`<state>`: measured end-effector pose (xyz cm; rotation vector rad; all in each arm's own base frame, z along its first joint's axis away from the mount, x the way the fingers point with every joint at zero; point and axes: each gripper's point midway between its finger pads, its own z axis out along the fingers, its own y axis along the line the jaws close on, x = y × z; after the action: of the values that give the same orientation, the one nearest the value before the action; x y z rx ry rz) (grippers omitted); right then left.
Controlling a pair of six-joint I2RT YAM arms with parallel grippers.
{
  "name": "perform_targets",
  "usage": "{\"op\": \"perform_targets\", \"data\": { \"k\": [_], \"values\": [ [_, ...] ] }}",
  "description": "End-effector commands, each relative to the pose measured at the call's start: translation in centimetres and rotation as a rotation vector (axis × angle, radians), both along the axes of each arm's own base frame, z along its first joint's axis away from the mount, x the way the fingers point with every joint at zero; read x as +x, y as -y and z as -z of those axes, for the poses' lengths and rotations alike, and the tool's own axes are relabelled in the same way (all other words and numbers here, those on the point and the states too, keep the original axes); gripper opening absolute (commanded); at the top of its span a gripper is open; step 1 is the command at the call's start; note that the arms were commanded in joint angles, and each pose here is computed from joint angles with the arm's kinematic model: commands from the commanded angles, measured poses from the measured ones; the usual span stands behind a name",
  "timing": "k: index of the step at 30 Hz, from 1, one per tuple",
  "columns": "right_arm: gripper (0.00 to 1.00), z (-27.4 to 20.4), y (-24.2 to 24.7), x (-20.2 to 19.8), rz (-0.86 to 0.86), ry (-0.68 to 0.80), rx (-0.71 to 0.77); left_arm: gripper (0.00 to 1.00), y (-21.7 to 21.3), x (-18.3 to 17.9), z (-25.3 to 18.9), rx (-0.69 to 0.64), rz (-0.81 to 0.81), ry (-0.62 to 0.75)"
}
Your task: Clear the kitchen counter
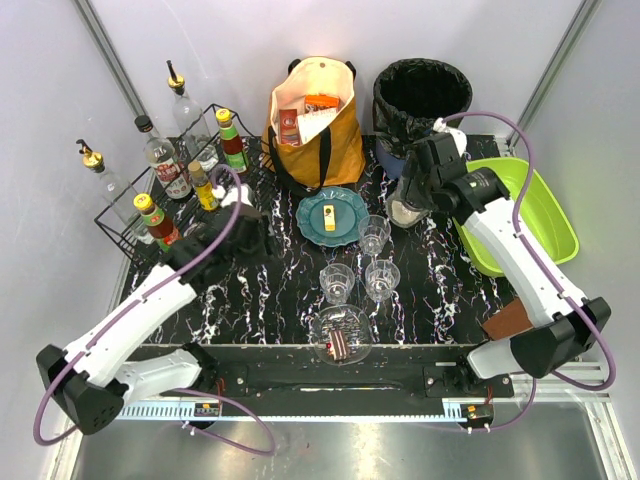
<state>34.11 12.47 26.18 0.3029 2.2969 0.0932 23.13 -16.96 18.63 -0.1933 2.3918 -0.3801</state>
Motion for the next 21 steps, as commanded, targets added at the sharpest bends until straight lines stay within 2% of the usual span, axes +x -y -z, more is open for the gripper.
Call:
{"op": "perform_targets", "data": {
  "k": [1,8,11,15,18,21],
  "values": [
    [0.13,-4.7,-3.5,-0.2,-0.138,0.079,0.091,0.63,-3.1,1.3,-5.8,0.046,-0.019,0.126],
    [0.13,-5.3,-13.6,-2.0,-0.383,0.081,0.114,0.65,-6.9,2.2,-13.8,0.047,-0.102,0.279],
    [0.13,-4.4,-18.5,-3.0,-0.511,0.078,0.122,0.66,-9.1,1.6,-17.5,0.051,-0.155,0.369],
    [0.11,-2.1,-24.5,-4.6,-0.715,0.074,0.059,0.68,-11.6,-0.2,-22.8,0.047,-0.21,0.503],
    [0.1,0.1,-28.1,-5.9,-0.895,0.093,-0.019,0.7,-11.3,-1.6,-25.8,-0.019,-0.17,0.579],
    [0.11,2.3,-30.3,-6.4,-1.081,0.098,-0.062,0.7,-10.6,-2.4,-27.0,-0.068,-0.127,0.602]
  ]
}}
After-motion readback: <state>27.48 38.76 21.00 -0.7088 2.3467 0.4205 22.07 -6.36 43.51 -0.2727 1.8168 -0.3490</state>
